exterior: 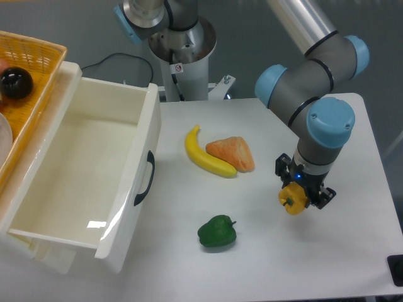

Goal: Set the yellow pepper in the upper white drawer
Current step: 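Hold the yellow pepper in the gripper and begin lifting it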

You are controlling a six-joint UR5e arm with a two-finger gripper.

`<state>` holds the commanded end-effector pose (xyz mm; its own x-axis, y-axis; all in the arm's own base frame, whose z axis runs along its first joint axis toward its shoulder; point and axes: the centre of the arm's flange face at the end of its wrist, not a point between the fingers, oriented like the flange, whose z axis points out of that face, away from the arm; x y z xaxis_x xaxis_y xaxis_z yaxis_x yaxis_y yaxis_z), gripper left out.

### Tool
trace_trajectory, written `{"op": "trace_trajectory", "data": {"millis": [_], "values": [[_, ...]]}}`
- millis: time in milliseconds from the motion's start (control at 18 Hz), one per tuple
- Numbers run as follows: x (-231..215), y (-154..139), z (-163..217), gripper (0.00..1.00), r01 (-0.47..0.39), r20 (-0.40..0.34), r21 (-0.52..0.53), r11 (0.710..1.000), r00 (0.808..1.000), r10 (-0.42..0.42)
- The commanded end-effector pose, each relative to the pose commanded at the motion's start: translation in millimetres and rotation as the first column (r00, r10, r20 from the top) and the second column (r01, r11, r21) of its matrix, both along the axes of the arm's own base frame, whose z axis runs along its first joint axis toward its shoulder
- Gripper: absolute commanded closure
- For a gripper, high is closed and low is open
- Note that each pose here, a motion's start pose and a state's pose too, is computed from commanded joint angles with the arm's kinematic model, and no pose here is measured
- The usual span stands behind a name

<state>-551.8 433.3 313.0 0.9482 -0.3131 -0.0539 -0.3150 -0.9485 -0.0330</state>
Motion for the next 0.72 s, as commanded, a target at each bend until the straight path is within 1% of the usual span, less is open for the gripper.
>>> {"op": "trace_trajectory", "data": {"millis": [278, 444, 500, 722], "values": [[2.0, 1.8, -4.3, 0.43, -0.01, 0.01, 0.001, 1.0, 1.0, 0.01], [4.7, 3.7, 1.0, 0.39, -0.015, 0.007, 0.012, 1.0, 1.0, 0.015], [8.6, 6.5, 4.5, 0.39, -0.019, 0.004, 0.016, 1.0, 1.0, 0.019], [36.4, 9.4, 44.4, 0.39, -0.098, -0.027, 0.047, 0.994, 0.995, 0.1]]}}
